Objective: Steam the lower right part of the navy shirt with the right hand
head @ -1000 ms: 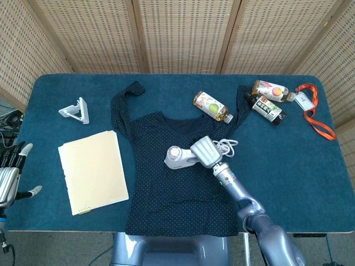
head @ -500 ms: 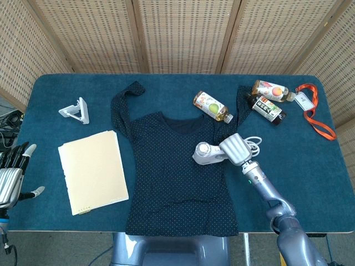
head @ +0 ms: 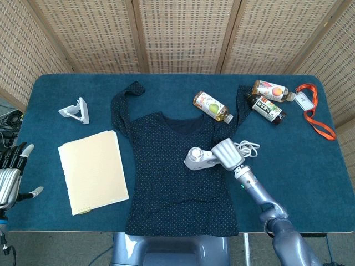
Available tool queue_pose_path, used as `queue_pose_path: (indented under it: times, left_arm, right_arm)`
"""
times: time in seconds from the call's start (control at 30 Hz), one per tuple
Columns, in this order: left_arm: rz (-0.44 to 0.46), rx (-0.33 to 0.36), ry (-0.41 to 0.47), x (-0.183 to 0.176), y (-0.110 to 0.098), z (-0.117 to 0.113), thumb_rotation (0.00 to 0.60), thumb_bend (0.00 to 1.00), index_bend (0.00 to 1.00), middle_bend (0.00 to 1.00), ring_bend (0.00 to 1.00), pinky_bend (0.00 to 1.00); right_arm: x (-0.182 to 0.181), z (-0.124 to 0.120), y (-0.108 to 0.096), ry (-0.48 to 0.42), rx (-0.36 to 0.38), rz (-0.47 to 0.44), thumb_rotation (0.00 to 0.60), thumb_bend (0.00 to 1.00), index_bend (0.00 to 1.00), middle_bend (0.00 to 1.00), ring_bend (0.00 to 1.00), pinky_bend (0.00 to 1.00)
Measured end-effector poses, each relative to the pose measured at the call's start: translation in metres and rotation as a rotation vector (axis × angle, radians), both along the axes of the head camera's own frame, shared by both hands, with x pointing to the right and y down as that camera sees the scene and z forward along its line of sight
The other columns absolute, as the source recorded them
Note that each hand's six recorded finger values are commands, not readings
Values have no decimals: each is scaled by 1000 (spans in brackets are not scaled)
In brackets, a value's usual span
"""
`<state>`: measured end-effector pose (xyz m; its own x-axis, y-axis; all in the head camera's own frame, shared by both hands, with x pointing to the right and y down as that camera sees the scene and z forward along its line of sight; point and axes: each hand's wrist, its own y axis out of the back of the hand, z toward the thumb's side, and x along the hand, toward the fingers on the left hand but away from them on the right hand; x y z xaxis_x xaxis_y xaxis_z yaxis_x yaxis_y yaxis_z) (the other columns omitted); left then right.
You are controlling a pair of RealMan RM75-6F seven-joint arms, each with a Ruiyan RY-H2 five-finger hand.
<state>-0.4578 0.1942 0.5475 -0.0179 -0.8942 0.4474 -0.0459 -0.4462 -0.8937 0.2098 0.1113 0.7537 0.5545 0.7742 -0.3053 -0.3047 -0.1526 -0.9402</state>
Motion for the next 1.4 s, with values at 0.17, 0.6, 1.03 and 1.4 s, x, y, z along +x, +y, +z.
queue_pose_path:
  times: [0.17,0.6,1.03,1.4]
  left_arm:
    - [-3,-3,3,0,-1,0,600,0,0,0,0,0]
    - [-9,-4,5,-4,-1,0,600,0,0,0,0,0]
    - [-7,-5,1,-3,0,1,600,0,0,0,0,0]
    - [-7,1,-2,-3,0,0,600,0,0,0,0,0]
  right_arm:
    - [-32,0,7,-47,2,-33,600,1000,873,688,706,982]
    - [-100,2,48,-98,4,-214,600,1000,873,688,706,982]
    - [-114,-5,70,-152,3,-292,600,1000,873,689,706,982]
    - [-55,-1,36,-15,50,-202,600,1000,873,688,706,982]
